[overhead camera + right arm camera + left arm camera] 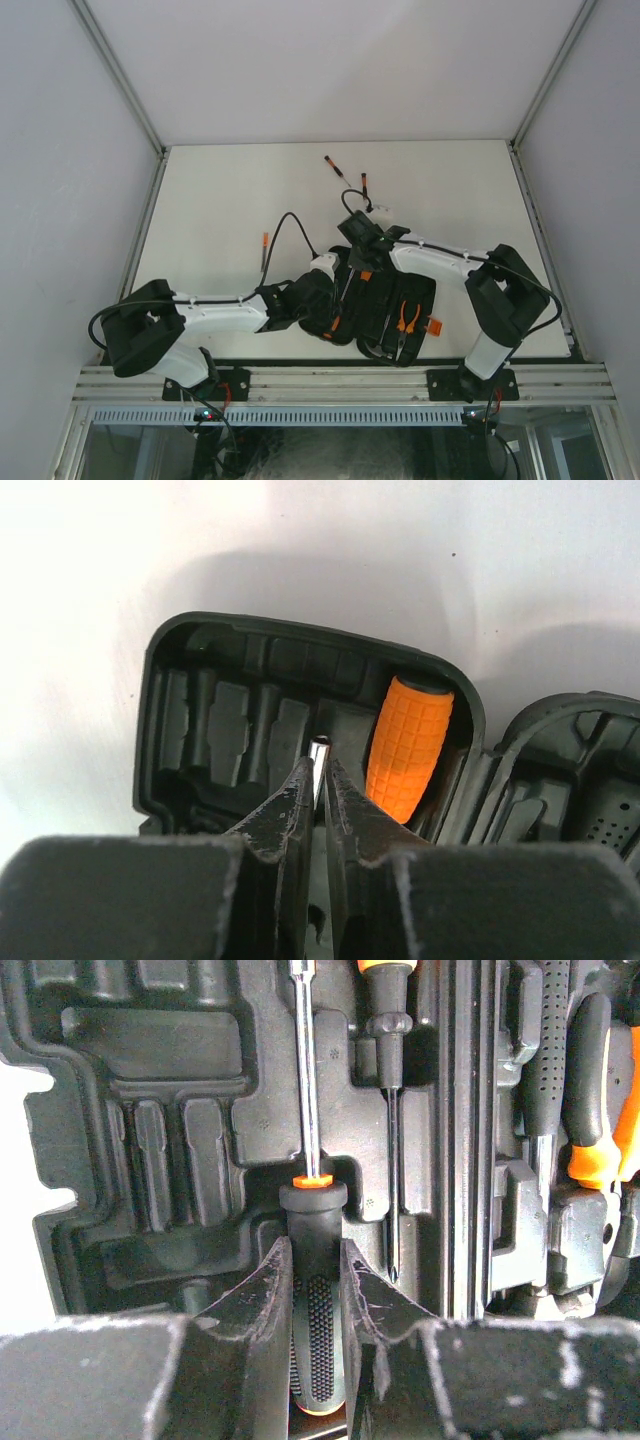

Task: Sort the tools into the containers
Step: Adjust the screwdriver in the storage box.

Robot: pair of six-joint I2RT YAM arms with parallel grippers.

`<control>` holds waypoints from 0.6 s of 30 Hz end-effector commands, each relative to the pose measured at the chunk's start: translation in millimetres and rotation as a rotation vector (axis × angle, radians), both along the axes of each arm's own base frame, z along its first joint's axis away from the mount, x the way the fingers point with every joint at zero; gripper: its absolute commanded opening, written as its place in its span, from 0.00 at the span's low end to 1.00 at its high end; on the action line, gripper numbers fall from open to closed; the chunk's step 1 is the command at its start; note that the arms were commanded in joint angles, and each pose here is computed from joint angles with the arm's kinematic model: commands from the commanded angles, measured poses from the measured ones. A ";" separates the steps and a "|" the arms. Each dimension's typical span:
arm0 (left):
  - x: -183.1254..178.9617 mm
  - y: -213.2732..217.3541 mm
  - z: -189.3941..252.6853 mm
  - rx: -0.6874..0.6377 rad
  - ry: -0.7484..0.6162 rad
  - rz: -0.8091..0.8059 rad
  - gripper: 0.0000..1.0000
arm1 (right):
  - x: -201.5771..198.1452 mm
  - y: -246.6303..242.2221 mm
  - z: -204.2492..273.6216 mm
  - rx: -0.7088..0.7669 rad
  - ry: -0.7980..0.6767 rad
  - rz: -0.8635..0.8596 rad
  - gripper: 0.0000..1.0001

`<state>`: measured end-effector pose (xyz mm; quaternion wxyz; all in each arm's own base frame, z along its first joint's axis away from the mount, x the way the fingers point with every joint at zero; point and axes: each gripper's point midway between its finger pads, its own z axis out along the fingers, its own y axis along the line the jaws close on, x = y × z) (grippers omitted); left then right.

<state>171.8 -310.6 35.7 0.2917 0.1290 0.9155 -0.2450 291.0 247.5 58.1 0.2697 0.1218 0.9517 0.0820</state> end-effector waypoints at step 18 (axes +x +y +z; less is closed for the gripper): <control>-27.4 19.2 -30.0 0.122 0.130 -0.056 0.00 | -10.3 5.7 -39.3 -0.022 0.147 0.068 0.00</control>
